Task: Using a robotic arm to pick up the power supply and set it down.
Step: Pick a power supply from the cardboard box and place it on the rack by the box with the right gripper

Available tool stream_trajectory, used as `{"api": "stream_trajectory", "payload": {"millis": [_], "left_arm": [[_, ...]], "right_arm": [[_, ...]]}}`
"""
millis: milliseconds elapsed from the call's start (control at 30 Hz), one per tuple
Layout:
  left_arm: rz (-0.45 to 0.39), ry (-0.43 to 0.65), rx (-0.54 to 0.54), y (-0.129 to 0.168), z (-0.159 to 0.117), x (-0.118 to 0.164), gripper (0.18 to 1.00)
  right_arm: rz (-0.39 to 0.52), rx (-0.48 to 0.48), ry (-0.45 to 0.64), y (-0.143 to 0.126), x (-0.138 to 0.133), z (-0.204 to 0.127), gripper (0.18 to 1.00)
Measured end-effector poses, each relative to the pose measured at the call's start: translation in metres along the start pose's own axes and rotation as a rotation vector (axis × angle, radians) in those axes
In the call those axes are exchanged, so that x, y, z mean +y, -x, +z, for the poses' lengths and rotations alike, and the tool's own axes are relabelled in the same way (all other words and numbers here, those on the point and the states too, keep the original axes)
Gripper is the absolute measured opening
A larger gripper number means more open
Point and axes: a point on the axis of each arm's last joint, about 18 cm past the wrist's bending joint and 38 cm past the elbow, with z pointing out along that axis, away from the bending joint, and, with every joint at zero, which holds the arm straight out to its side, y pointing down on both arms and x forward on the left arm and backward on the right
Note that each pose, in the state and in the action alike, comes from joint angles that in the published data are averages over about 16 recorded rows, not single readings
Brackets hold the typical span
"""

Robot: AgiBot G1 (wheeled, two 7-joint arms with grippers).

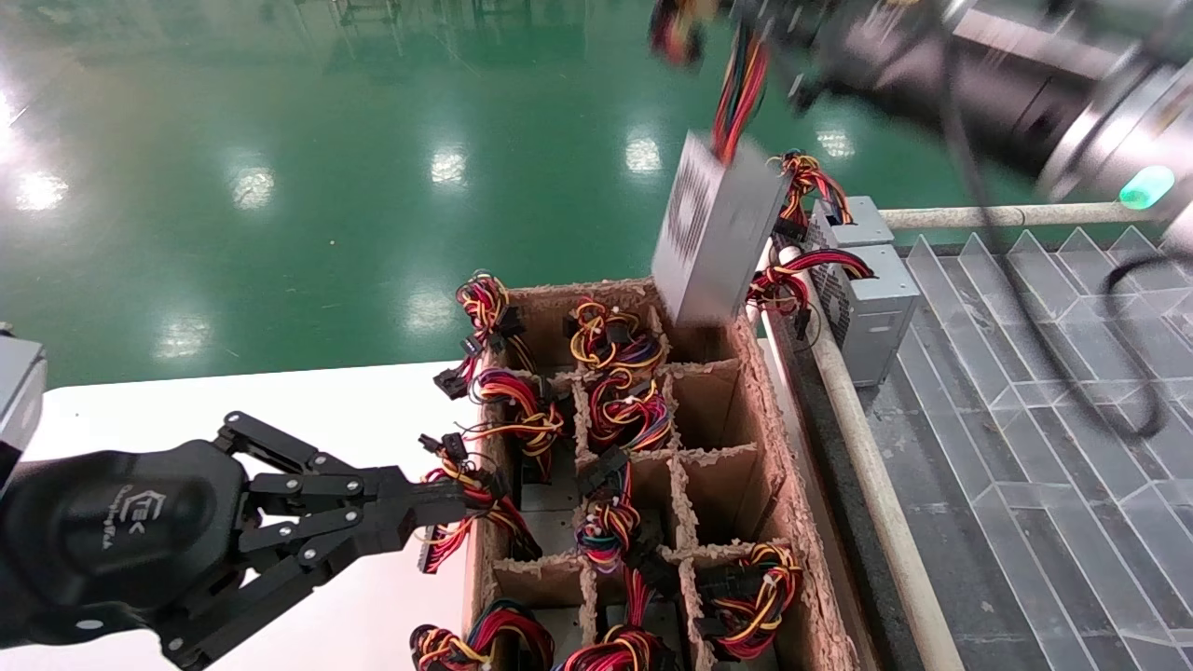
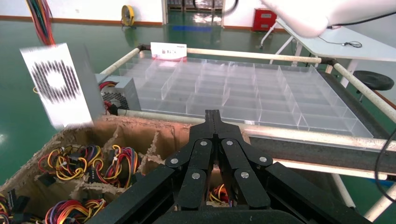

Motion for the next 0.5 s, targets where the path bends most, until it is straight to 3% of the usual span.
{"api": "stream_trajectory", "payload": {"millis": [233, 500], "left_arm": [[0.000, 0.000, 0.000, 0.000, 0.000, 0.000, 0.191], [0.000, 0.000, 0.000, 0.000, 0.000, 0.000, 0.191]], "right_arm": [[-0.205, 0.109, -0.029, -0.050, -0.036, -0.015, 0.228], [-0.340, 0.238, 0.049, -0.093, -0.035, -0.035, 0.227]]}}
